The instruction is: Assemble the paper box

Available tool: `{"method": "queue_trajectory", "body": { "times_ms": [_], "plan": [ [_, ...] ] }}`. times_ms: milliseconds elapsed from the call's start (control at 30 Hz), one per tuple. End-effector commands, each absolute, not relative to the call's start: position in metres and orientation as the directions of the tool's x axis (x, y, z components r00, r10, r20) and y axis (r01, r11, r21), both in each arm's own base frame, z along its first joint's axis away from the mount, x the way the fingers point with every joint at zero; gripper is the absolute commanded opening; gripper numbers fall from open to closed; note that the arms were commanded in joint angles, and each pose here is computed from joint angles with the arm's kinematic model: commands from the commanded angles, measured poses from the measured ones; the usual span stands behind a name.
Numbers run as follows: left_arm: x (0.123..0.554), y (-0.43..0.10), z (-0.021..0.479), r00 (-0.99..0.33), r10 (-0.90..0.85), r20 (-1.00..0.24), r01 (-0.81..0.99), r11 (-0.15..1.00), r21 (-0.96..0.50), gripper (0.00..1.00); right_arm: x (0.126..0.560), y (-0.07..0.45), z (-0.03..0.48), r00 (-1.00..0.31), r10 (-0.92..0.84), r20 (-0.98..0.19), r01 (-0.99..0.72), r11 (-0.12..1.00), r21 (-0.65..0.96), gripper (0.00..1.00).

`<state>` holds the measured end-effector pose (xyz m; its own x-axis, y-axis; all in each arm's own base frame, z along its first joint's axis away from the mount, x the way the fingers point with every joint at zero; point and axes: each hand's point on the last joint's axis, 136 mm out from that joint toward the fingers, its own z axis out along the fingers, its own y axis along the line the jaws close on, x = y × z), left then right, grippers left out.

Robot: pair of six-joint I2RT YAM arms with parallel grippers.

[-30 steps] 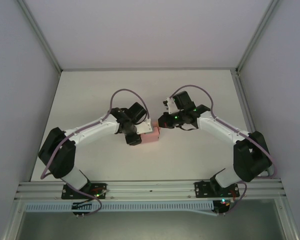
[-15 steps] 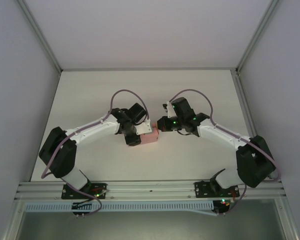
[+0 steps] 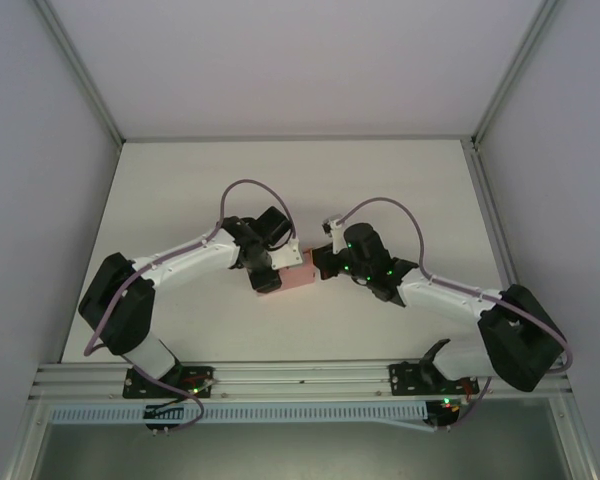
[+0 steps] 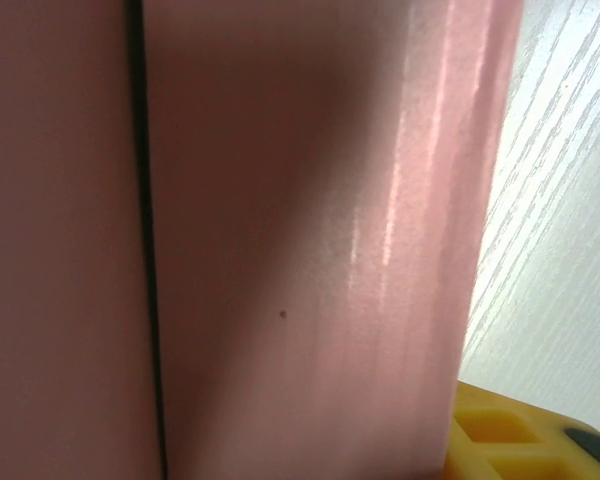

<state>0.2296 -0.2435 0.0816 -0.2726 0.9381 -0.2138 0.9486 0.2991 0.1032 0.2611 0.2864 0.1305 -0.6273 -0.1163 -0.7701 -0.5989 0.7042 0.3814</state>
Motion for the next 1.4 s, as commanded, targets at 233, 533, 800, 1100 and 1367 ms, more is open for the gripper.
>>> {"method": "queue_trajectory", "body": {
  "times_ms": [233,533,800,1100,1367],
  "plan": [
    [0.248,-0.288,0.102,-0.222,0.889,-0.400,0.948,0.292,0.123,0.55,0.218,0.279,0.093,-0.571,-0.265,-0.777,-0.664,0.706,0.247,0.01],
    [0.253,-0.301,0.156,-0.207,0.809,-0.550,0.922,0.349,0.166,1.00,0.225,0.275,0.110,-0.546,-0.225,-0.807,-0.598,0.779,0.187,0.01],
    [0.258,-0.237,0.195,-0.519,0.560,-0.645,0.632,0.760,0.151,1.00,0.232,0.265,0.107,-0.563,-0.262,-0.784,-0.531,0.841,0.100,0.00],
    [0.216,-0.194,0.166,-0.715,0.394,-0.578,0.480,0.877,0.003,0.78,0.235,0.263,0.111,-0.609,-0.258,-0.750,-0.486,0.868,0.096,0.00],
    [0.212,-0.204,0.154,-0.728,0.438,-0.527,0.521,0.853,-0.011,0.50,0.235,0.267,0.114,-0.621,-0.256,-0.741,-0.486,0.867,0.108,0.00]
  ]
}}
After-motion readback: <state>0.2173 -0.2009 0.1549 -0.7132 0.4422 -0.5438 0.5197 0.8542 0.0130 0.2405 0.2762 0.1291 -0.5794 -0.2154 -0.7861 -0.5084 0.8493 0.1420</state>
